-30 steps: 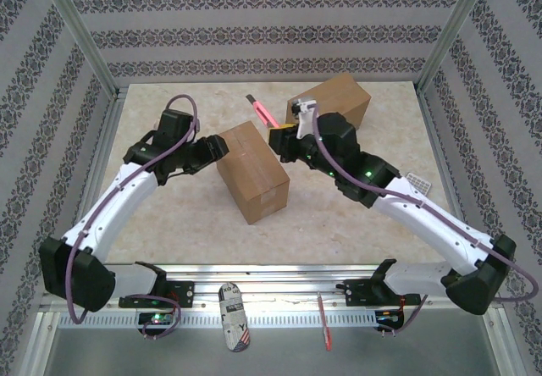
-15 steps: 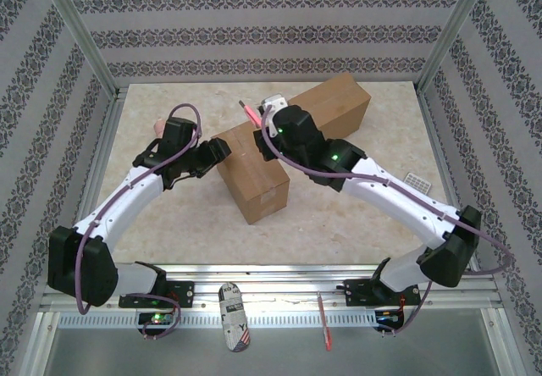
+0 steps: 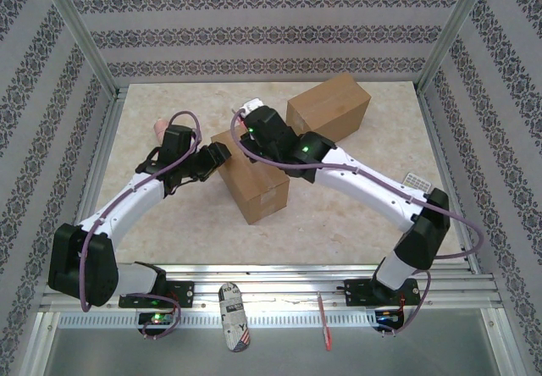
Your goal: Unpack the express box
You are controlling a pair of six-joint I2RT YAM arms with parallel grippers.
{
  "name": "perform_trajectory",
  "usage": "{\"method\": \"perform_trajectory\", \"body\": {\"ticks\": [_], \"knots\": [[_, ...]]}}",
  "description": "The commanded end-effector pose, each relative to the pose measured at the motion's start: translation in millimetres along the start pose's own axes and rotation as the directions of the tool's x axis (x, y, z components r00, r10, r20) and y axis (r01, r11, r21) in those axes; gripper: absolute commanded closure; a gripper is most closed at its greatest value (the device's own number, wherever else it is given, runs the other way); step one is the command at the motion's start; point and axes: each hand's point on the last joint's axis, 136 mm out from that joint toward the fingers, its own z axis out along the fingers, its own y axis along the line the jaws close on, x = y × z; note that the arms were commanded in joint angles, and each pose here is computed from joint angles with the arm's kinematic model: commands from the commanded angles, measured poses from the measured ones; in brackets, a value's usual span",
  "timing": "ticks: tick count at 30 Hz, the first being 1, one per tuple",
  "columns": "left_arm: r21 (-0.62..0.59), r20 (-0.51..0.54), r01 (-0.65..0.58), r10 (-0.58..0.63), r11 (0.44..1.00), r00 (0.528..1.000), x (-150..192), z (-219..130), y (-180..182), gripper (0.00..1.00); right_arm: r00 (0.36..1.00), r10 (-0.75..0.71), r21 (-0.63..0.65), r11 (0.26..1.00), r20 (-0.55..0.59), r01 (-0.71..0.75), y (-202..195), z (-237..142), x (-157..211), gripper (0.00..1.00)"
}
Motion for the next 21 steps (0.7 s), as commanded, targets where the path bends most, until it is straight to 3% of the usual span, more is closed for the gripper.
{"method": "perform_trajectory", "body": {"ticks": [1,21], "knots": [[0.051,0.03,-0.002,0.0,0.999,1.0,-6.4,-4.3,-7.5,0.39,1.0,-0.006,0.024,1.0,-0.024,0.006,1.6,2.1,0.3,1.0],[0.056,0.024,0.022,-0.023,0.998,0.999,-0.4,3.2,5.8,0.44,0.99,0.013,0.029,1.0,-0.144,-0.009,17.8,31.7,21.6,1.0]]}}
